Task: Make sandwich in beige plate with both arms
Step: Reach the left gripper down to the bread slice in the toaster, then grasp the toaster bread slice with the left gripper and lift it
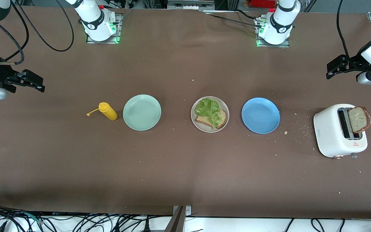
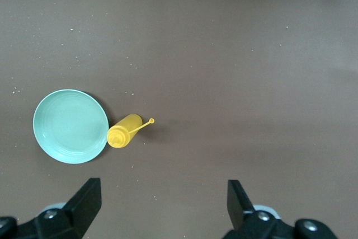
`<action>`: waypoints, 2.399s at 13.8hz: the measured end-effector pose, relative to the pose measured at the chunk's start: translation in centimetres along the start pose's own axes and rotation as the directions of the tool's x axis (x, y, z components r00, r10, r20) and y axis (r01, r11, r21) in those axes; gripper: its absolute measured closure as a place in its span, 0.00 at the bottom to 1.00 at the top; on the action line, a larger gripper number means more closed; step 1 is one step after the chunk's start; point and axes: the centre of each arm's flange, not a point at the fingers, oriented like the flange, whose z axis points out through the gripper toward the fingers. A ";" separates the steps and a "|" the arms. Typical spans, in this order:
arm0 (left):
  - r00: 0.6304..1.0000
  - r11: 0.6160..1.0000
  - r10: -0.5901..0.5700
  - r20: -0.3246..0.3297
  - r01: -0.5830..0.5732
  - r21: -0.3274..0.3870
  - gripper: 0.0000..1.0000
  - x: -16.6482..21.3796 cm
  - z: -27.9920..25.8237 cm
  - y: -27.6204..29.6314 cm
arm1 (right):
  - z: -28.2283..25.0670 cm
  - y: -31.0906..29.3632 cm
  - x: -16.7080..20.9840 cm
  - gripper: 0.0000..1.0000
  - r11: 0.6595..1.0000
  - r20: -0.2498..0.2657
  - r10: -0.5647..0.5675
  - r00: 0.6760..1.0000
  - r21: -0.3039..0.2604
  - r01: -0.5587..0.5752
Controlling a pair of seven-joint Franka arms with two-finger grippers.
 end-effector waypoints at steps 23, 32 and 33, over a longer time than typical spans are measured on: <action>0.984 0.985 -0.155 0.088 0.160 -0.056 0.00 6.0 13.5 -20.4 | 0.9 0.0 0.4 0.00 1.000 0.017 0.005 1.000 0.000 -0.005; 0.992 0.989 -0.118 0.040 0.121 -0.079 0.10 7.5 21.9 -27.0 | 0.9 0.0 0.4 0.00 1.000 0.017 0.005 1.000 0.000 -0.005; 0.991 0.989 -0.117 0.060 0.122 -0.087 0.10 7.5 23.2 -27.0 | 0.9 0.0 0.4 0.00 1.000 0.017 0.005 1.000 0.000 -0.005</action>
